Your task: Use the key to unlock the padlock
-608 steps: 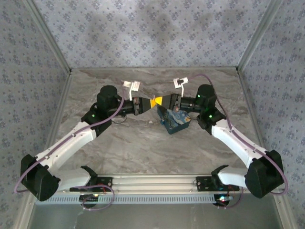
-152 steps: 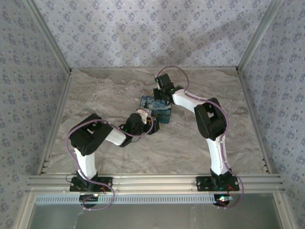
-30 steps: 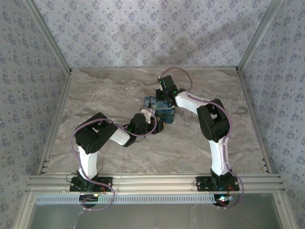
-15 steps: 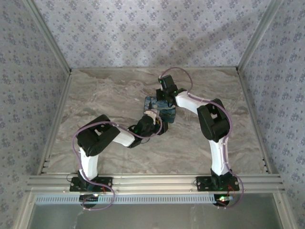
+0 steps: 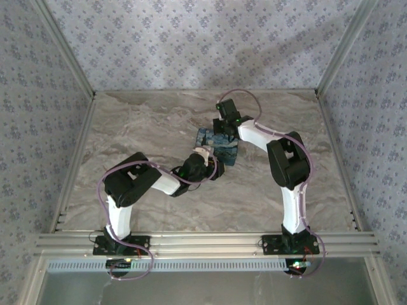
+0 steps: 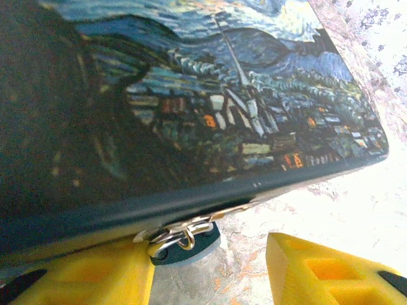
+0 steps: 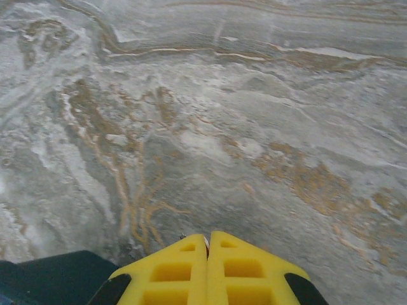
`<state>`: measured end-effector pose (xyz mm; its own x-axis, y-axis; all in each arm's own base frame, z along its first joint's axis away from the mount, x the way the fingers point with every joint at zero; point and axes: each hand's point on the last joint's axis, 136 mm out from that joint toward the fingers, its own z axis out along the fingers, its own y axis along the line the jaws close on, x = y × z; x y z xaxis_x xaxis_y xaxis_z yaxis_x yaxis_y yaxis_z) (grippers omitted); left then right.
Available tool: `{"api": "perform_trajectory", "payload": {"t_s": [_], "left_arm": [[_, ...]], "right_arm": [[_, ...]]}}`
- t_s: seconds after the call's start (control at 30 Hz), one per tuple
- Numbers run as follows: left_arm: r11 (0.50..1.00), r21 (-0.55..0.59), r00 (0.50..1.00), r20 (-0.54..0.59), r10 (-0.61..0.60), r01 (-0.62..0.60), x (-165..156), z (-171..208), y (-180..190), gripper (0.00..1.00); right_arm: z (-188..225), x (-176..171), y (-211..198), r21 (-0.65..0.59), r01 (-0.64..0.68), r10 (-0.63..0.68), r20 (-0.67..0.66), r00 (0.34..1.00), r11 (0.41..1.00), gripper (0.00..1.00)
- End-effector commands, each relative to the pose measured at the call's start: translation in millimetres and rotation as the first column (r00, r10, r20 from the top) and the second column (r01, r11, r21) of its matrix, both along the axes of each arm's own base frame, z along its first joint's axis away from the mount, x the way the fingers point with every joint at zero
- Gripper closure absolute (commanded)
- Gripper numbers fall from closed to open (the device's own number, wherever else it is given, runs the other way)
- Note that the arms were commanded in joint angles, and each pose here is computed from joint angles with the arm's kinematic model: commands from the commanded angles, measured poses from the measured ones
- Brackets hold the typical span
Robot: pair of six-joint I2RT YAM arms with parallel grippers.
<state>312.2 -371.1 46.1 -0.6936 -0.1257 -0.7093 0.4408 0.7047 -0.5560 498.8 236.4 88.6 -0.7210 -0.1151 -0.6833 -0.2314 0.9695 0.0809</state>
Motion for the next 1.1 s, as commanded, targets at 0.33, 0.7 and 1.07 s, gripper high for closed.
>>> {"api": "perform_trajectory", "payload": {"t_s": [0.33, 0.7, 1.07], "left_arm": [[0.999, 0.037, 0.999, -0.034, -0.023, 0.024, -1, -14, 7, 0.5], [0.996, -0.012, 0.994, -0.056, -0.092, 0.092, -3, -9, 4, 0.47], [0.965, -0.145, 0.972, -0.054, -0.227, 0.218, -12, 4, -8, 0.56]], "right_arm": [[25, -11, -85, -0.122, 0.207, -0.211, -0.021, 0.977, 0.971, 1.0], [-15, -62, -116, -0.226, 0.31, -0.34, -0.109, 0.934, 0.923, 1.0], [-34, -74, -76, -0.134, 0.265, -0.287, -0.178, 0.941, 0.955, 1.0]]}}
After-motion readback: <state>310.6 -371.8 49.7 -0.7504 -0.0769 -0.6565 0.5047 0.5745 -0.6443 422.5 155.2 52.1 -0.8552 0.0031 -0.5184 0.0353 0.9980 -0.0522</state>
